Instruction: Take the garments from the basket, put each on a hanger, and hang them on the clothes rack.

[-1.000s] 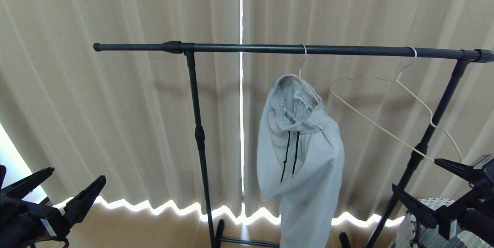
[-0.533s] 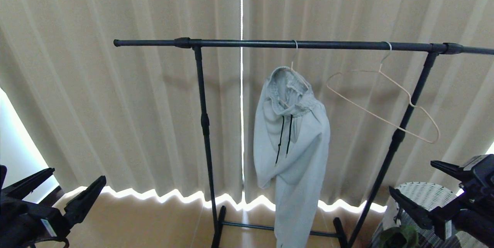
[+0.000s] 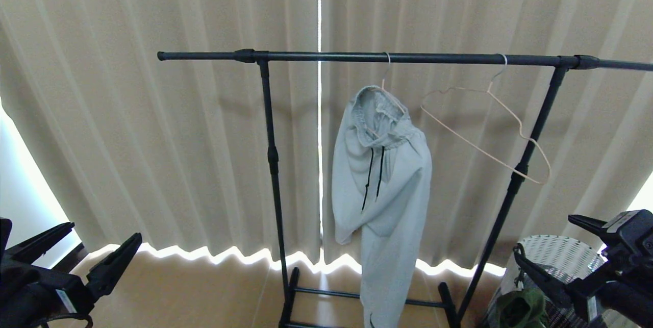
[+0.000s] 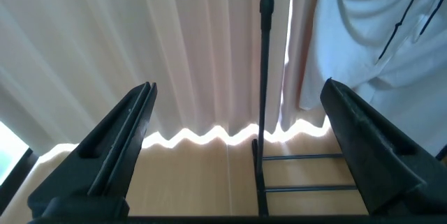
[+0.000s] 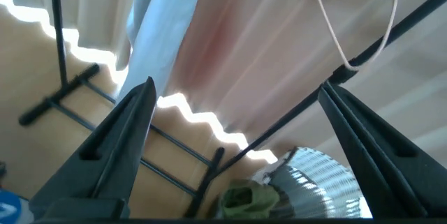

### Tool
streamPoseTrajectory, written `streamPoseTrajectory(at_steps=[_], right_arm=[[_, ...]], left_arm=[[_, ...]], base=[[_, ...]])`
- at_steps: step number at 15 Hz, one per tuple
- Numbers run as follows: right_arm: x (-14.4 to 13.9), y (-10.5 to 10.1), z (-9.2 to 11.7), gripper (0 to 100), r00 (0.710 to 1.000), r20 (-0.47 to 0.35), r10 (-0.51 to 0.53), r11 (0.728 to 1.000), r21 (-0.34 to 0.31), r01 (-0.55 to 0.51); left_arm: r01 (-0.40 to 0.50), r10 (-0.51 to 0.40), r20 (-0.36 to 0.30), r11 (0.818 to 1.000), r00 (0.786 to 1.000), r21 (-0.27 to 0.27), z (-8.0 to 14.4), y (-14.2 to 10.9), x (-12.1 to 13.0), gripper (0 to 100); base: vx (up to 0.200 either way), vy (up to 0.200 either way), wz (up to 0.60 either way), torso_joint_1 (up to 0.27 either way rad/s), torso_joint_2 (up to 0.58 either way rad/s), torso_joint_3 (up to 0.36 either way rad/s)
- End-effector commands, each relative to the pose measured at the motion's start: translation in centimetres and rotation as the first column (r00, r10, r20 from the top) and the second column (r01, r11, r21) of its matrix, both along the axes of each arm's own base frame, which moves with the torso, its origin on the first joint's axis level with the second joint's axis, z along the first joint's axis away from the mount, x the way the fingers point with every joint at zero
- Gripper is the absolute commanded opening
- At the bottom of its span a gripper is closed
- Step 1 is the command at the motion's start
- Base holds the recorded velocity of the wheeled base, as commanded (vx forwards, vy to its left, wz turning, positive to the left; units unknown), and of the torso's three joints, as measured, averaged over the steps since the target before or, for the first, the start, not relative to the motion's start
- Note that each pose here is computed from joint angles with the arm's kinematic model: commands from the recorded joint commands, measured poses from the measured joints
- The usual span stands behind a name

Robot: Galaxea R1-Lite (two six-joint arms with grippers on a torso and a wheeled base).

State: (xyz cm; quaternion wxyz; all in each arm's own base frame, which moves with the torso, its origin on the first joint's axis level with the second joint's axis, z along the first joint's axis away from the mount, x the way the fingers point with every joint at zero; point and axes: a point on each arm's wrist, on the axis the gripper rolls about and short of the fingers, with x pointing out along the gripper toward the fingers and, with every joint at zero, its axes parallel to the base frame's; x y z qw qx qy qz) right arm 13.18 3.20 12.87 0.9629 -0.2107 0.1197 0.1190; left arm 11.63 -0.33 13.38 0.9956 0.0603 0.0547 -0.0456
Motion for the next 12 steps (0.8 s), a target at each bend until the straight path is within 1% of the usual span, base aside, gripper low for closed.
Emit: streamPoseTrajectory(at_steps=[1, 5, 7, 12], right_arm=[[-0.21, -0.05, -0.22, 100, 1.0, -0.005, 0.003, 1.0, -0.01, -0.003], [-0.25, -0.06, -0.23, 100, 1.0, -0.005, 0.003, 1.0, -0.011, -0.003], [-0.25, -0.06, -0.23, 100, 1.0, -0.005, 0.003, 1.0, -0.011, -0.003], [-0.23, -0.05, -0.25, 100, 1.0, -0.006, 0.003, 1.0, -0.012, -0.003]], left_arm=[[0.0, 0.0, -0.003, 1.0, 1.0, 0.0, -0.04, 0.0, 0.05, 100], [0.003, -0.003, -0.005, 1.0, 1.0, 0.0, -0.06, -0.02, 0.07, 100], [0.0, 0.0, -0.019, 1.0, 1.0, 0.001, -0.22, 0.0, 0.26, 100], [0.001, -0.001, -0.019, 1.0, 1.0, 0.001, -0.22, -0.02, 0.26, 100]], base=[[0.0, 0.0, 0.0, 0.0, 0.0, 0.0], [0.0, 0.0, 0.0, 0.0, 0.0, 0.0], [0.0, 0.0, 0.0, 0.0, 0.0, 0.0], [0.0, 0.0, 0.0, 0.0, 0.0, 0.0]])
